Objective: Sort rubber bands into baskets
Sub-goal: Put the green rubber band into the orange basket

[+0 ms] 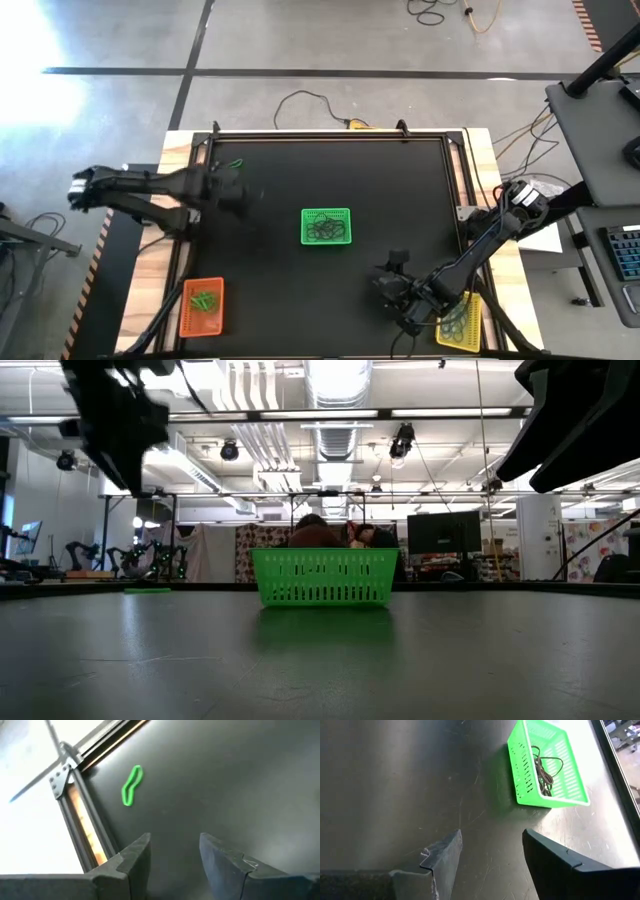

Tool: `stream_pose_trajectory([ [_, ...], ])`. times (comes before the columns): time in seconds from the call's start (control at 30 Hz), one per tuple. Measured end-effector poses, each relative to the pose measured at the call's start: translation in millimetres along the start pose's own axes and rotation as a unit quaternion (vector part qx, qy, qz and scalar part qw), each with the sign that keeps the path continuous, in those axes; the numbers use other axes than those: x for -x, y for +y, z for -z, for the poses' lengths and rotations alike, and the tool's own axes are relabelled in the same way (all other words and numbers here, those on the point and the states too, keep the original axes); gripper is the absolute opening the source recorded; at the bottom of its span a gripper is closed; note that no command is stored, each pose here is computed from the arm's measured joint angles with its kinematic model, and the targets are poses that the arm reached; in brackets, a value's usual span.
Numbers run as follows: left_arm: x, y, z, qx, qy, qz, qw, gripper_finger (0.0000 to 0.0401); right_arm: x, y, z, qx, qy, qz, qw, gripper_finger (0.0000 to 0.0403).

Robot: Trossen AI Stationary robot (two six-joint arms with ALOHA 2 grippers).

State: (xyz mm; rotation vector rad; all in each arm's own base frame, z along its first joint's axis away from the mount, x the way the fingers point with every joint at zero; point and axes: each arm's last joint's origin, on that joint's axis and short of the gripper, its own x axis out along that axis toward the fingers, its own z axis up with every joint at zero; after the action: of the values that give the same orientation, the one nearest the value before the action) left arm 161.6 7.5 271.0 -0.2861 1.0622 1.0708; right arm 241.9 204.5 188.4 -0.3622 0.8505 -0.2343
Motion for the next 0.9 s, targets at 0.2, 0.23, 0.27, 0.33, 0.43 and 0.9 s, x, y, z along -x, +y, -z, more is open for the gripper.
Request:
stream_pose_trajectory([
  [0.2,-60,23,-24,0.071,0.027,-0.033,0.997,0.0153,0,0,0,-0.003,0.000,-0.001,1.000,0.0206],
  [0.23,-69,27,-27,0.078,0.036,-0.025,0.996,0.0153,0,0,0,-0.004,-0.001,-0.002,1.000,0.0206],
  [0.27,-78,30,-30,0.086,0.045,-0.011,0.995,0.0153,0,0,0,-0.004,-0.001,-0.002,1.000,0.0206],
  [0.33,-94,36,-36,0.108,0.055,0.017,0.992,0.0153,0,0,0,-0.007,-0.001,-0.002,1.000,0.0206],
  [0.43,-115,45,-39,0.135,0.073,0.020,0.988,0.0153,0,0,0,-0.017,-0.001,-0.002,1.000,0.0206],
  [0.9,-177,71,-40,0.172,0.161,-0.045,0.971,0.0186,0,1,-2,-0.054,-0.006,-0.007,0.998,0.0206],
])
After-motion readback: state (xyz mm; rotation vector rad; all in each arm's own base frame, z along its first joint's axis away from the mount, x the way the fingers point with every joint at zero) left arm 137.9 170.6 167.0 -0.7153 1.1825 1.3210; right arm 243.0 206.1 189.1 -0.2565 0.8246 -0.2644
